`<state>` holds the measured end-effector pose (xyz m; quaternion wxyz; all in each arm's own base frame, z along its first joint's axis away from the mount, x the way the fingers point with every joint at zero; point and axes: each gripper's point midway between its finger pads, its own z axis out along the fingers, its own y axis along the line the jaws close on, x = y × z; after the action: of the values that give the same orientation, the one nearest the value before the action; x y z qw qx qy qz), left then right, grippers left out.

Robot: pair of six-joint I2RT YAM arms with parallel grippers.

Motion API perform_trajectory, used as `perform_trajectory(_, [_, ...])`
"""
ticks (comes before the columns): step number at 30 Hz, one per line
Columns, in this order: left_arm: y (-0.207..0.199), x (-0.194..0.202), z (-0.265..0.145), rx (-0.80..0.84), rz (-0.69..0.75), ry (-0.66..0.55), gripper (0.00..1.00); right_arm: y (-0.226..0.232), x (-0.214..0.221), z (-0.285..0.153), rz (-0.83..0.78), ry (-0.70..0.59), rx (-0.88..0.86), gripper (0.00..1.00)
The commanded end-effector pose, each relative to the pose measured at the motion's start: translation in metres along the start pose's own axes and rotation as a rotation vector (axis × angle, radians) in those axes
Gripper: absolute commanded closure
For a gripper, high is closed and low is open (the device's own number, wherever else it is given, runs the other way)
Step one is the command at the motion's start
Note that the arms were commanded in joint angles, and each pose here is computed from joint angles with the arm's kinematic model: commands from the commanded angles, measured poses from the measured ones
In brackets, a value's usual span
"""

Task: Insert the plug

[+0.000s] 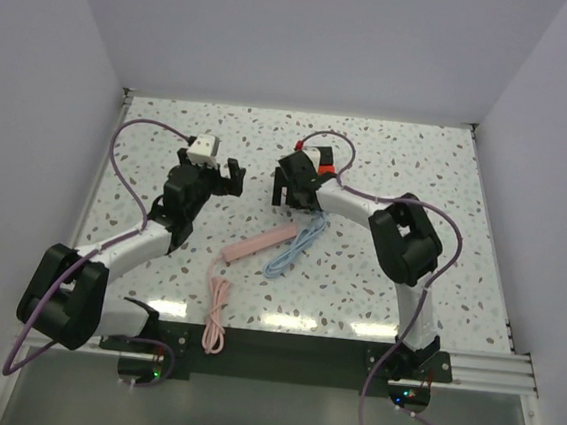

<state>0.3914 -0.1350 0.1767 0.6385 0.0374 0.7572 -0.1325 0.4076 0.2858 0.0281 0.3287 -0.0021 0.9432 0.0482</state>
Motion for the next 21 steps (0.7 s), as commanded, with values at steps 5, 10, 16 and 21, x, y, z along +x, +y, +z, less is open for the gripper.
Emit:
perform_trajectory(5, [0.000, -0.010, -0.002, 0.012, 0.011, -0.048, 0.00, 0.005, -0.050, 0.027, 0.055, -0.156, 0.029, 0.01])
perform_trajectory(10, [-0.001, -0.010, -0.003, 0.016, 0.011, -0.046, 0.00, -0.001, -0.053, 0.033, 0.036, -0.173, 0.076, 0.02])
perform_trajectory(16, [-0.001, -0.008, -0.003, 0.019, 0.010, -0.042, 0.00, -0.004, -0.047, 0.037, 0.007, -0.168, 0.085, 0.29])
perform_trajectory(21, [-0.002, -0.010, -0.004, 0.024, 0.010, -0.046, 0.00, -0.003, -0.040, 0.034, -0.015, -0.144, 0.053, 0.57])
